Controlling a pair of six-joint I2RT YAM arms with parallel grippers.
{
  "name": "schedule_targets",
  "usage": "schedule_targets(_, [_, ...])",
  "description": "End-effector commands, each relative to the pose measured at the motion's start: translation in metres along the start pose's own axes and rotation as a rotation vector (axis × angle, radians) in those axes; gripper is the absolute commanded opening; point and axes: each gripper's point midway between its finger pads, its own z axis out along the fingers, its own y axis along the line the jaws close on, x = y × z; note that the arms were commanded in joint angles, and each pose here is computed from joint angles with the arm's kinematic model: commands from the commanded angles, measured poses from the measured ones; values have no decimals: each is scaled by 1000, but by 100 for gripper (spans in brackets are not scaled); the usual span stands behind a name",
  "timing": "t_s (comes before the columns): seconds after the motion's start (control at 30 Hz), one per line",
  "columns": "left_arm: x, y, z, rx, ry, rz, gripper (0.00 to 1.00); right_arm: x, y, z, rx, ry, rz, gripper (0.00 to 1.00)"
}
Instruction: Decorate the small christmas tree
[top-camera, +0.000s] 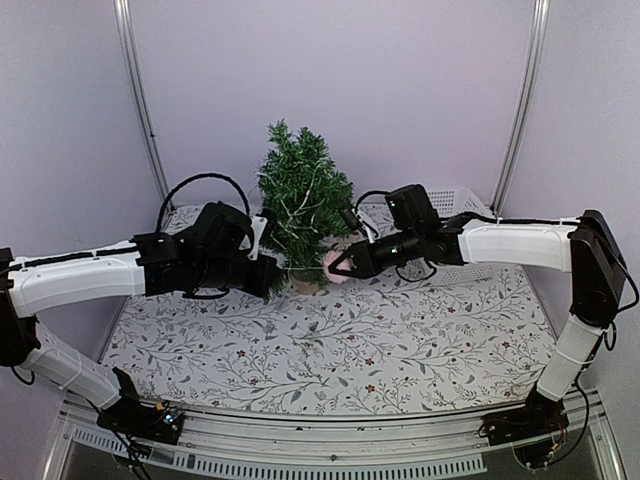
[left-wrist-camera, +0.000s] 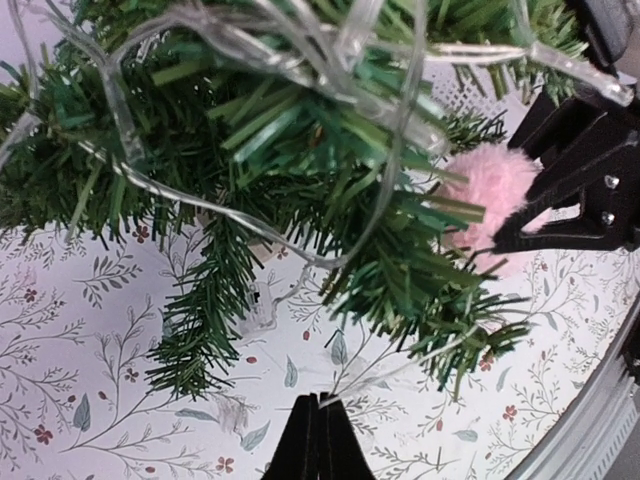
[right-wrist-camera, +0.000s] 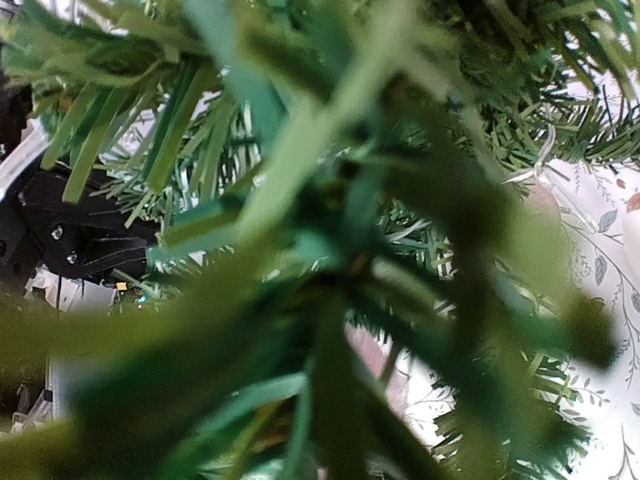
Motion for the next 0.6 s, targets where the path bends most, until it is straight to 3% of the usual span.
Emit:
schedule_targets(0.0, [1,6,0,2,-12,-8,0,9,2,-1,-27,22,-17,0])
schedule_targets(0.1, [-10,-15,-2,113,-57,24,0,2,13,-2,-66,4,-46,9])
schedule_targets(0.23, [-15,-41,-5,261,-85,55,0,-5,20,-6,-83,-14,-70,30])
schedule_targets(0.4, [-15,-44,-6,286,-93,51,8,-13,23,-18,-79,-39,-68,54])
schedule_targets(0.47, [-16,-40,-9,279,-102,40,16,-15,21,-25,-67,-48,-54,62])
schedule_targets(0.57, [-17,-35,-18,282,-128,32,35,-15,20,-36,-59,-61,-39,70])
